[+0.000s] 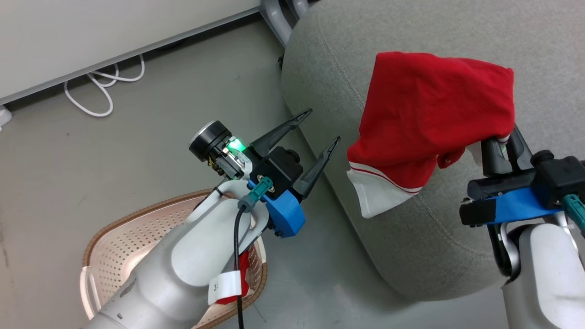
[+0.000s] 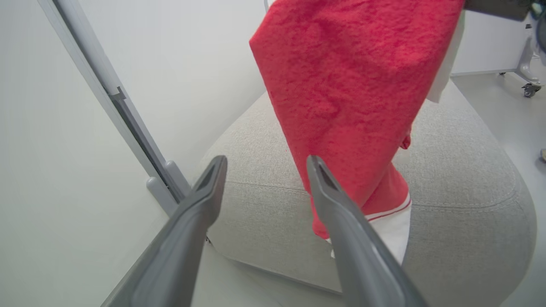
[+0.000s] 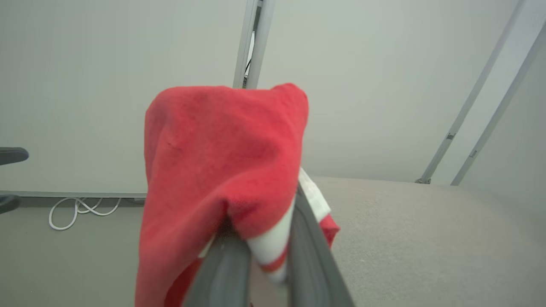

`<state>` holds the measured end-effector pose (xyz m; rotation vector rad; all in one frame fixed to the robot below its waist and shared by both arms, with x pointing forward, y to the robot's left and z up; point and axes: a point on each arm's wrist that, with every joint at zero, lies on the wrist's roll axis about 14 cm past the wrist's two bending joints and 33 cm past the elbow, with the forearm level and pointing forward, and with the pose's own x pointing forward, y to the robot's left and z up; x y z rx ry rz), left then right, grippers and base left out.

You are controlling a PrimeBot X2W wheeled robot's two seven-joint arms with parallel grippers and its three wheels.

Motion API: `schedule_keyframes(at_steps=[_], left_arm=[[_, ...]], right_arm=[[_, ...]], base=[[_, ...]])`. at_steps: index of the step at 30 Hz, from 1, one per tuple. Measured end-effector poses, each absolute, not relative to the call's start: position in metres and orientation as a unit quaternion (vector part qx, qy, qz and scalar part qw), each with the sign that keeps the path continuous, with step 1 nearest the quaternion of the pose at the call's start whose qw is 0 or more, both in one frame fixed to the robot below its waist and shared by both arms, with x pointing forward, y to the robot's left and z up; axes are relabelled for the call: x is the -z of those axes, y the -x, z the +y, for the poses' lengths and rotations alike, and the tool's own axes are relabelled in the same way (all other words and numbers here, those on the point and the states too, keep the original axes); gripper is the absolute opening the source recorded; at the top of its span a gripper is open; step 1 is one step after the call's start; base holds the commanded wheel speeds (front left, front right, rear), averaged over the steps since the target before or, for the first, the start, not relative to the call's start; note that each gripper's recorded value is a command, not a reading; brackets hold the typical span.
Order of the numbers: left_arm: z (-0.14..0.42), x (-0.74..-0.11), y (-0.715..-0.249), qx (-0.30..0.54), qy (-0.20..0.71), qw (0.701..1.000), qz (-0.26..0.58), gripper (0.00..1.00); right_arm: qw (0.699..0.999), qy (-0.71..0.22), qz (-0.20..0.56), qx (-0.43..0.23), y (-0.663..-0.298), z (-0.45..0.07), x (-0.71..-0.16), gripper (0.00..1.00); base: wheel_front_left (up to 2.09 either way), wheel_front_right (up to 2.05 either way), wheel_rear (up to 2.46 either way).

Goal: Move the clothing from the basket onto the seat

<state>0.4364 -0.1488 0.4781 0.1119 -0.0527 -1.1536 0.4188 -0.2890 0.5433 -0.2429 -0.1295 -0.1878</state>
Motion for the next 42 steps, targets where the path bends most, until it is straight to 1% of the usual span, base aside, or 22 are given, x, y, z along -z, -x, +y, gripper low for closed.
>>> schedule_keyframes(at_steps=[8, 13, 19, 24, 31, 36, 39, 42], left_arm=[[-0.173, -0.467, -0.423, 0.580, -0.041, 0.814, -0.020, 1.00], [-0.180, -0.465, -0.418, 0.591, -0.037, 0.806, -0.019, 1.00], [-0.181, -0.468, -0.416, 0.593, -0.034, 0.805, -0.022, 1.00], [-0.180, -0.471, -0.420, 0.589, -0.028, 0.807, -0.028, 1.00], [-0.176, -0.464, -0.437, 0.584, -0.025, 0.811, -0.035, 1.00], [-0.169, -0.446, -0.455, 0.578, -0.027, 0.815, -0.031, 1.00], [-0.165, -0.434, -0.467, 0.574, -0.028, 0.818, -0.028, 1.00], [-0.161, -0.422, -0.478, 0.570, -0.026, 0.821, -0.025, 1.00]], right_arm=[[0.980, 0.123, -0.034, 0.150, -0.389, -0.322, -0.528, 0.00], [0.979, 0.122, -0.022, 0.162, -0.379, -0.328, -0.521, 0.00], [0.978, 0.119, -0.029, 0.166, -0.380, -0.330, -0.525, 0.00], [0.977, 0.131, -0.063, 0.158, -0.398, -0.329, -0.548, 0.00], [0.959, 0.188, -0.146, 0.157, -0.440, -0.350, -0.616, 0.00], [0.932, 0.240, -0.203, 0.183, -0.466, -0.382, -0.671, 0.00], [0.915, 0.263, -0.223, 0.209, -0.476, -0.405, -0.693, 0.00], [0.904, 0.275, -0.230, 0.233, -0.487, -0.429, -0.705, 0.00]], base=[[0.00, 0.00, 0.00], [0.00, 0.00, 0.00], [0.00, 0.00, 0.00], [0.00, 0.00, 0.00], [0.00, 0.00, 0.00], [0.00, 0.00, 0.00], [0.00, 0.00, 0.00], [0.00, 0.00, 0.00]])
